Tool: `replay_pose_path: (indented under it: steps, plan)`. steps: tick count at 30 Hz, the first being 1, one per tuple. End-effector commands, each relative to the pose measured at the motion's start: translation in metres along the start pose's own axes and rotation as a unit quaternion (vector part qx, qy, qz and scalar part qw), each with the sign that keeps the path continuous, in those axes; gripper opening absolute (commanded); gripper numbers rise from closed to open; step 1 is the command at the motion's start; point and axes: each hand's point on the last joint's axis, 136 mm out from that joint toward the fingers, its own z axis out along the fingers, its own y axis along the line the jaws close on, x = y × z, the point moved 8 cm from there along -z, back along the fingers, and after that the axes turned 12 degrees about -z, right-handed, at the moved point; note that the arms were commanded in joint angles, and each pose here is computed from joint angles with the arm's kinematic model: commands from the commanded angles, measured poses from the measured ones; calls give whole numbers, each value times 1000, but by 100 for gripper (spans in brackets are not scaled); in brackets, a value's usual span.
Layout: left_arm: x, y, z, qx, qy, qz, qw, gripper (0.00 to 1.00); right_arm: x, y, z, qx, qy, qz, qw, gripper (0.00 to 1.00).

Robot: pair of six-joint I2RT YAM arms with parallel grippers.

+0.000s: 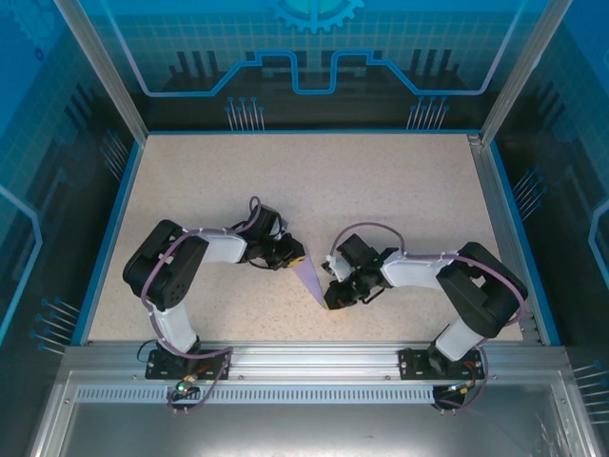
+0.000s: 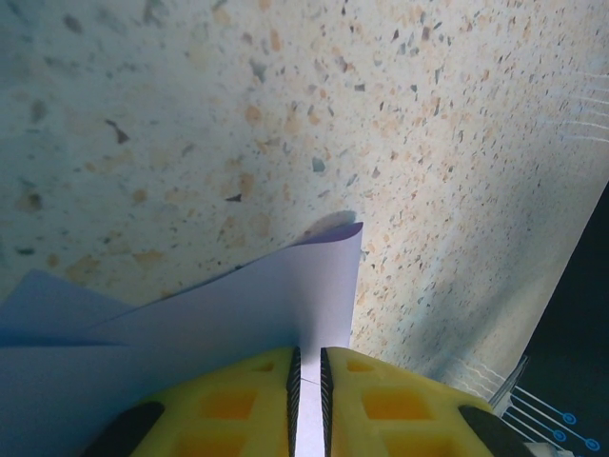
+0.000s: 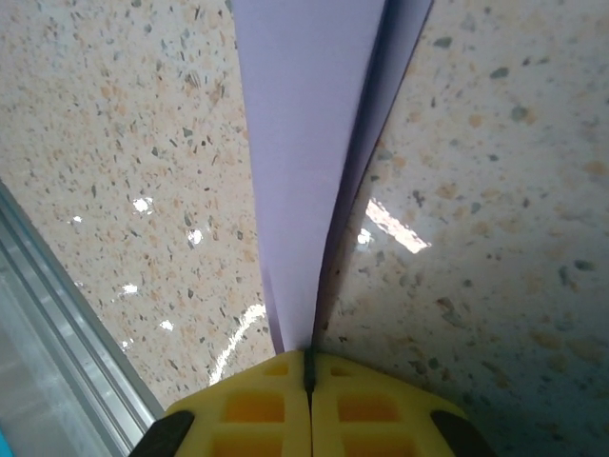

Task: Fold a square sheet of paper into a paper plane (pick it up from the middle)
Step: Perform the fifth fold on the wing at the bottom-center of the table.

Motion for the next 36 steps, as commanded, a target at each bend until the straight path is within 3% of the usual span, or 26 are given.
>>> replay_pose_path:
  steps: [1, 5, 8, 11, 13, 21, 36]
  plan:
    - [1, 31, 5, -61, 0, -40, 997, 19, 43, -10, 24, 67, 110, 24, 991, 3]
    - [2, 30, 4, -60, 2, -36, 998, 19, 25, -3, 4, 61, 20, 43, 997, 5]
    - [3, 31, 3, -59, 3, -35, 998, 19, 10, 4, -18, 55, -45, 48, 996, 13]
    - [2, 31, 3, -59, 3, -35, 998, 19, -5, 17, -31, 76, -67, 23, 995, 27]
    - [2, 30, 3, -59, 3, -34, 998, 19, -10, 24, -32, 118, -57, 2, 991, 34]
    - [2, 29, 3, -58, 2, -34, 998, 19, -12, 38, -12, 233, -3, -34, 972, 37]
    - [2, 30, 2, -60, 1, -33, 998, 19, -22, 56, 12, 291, 37, -70, 953, 32]
